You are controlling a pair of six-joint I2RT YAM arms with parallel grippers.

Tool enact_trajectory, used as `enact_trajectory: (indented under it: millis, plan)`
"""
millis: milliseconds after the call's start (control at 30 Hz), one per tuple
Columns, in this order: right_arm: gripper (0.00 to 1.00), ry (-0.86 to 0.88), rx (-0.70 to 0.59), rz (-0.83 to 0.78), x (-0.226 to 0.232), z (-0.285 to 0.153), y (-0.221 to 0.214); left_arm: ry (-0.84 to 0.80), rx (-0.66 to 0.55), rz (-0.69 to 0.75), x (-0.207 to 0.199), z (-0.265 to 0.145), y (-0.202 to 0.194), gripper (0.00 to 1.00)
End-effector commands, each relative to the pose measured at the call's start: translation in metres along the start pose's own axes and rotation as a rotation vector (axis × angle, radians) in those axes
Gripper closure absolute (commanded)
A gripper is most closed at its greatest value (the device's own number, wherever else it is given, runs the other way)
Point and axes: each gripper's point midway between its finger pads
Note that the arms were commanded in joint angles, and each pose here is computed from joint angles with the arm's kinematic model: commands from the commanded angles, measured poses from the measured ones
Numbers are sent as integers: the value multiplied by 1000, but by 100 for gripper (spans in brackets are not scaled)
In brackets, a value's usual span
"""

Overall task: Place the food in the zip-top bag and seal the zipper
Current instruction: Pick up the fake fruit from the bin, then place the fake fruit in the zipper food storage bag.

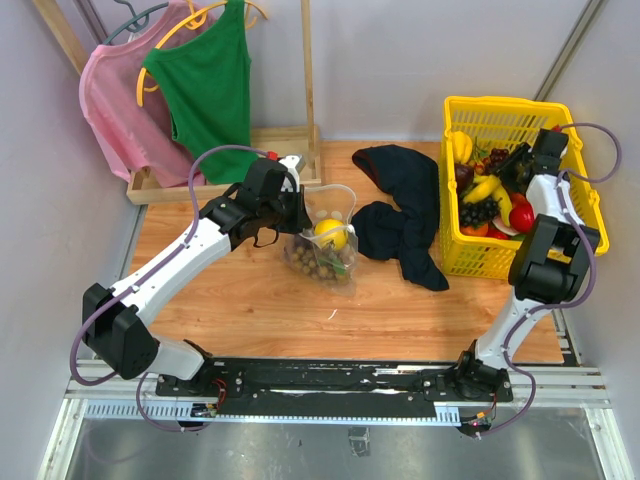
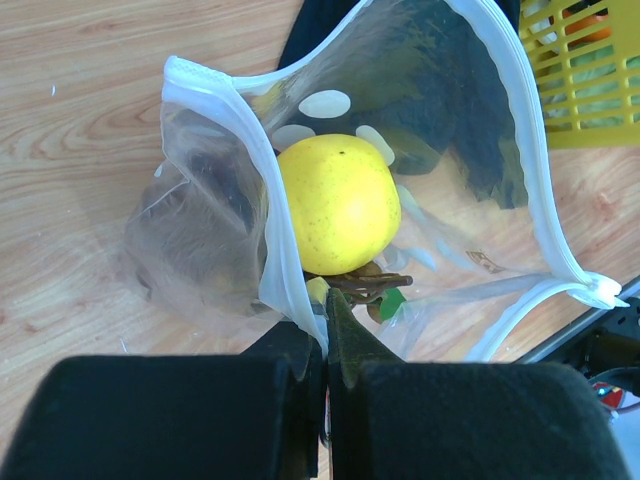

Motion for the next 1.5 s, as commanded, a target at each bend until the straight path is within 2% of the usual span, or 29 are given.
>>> enact_trajectory:
  millis: [0, 333, 567, 733, 1067, 1233, 1467]
  plan:
    - [71, 97, -92, -22, 21, -34, 31, -29, -45, 3, -4, -4, 11, 100]
    - [89, 250, -191, -71, 64, -98, 55, -39, -52, 2, -6, -7, 12, 99]
    - [97, 270, -254, -147, 72, -141, 59, -39, -61, 4, -6, -9, 14, 100]
    - [99, 292, -297, -190, 78, -175, 60, -41, -63, 4, -7, -9, 14, 100]
    - [99, 470, -349, -293, 130, -266, 48, -34, -63, 3, -6, -9, 15, 99]
    - [99, 567, -325, -386, 167, -304, 27, -37, -64, 5, -6, -9, 15, 99]
    - [98, 713, -181, -489, 216, -329, -22, -50, -66, 11, -9, -11, 16, 100]
Point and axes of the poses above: each gripper's point midway between its finger pads, its own z axis out along the fingers, its own x axis along the line the jaws close on, y = z × x, and after that the axes turned 2 degrees about z, right-handed
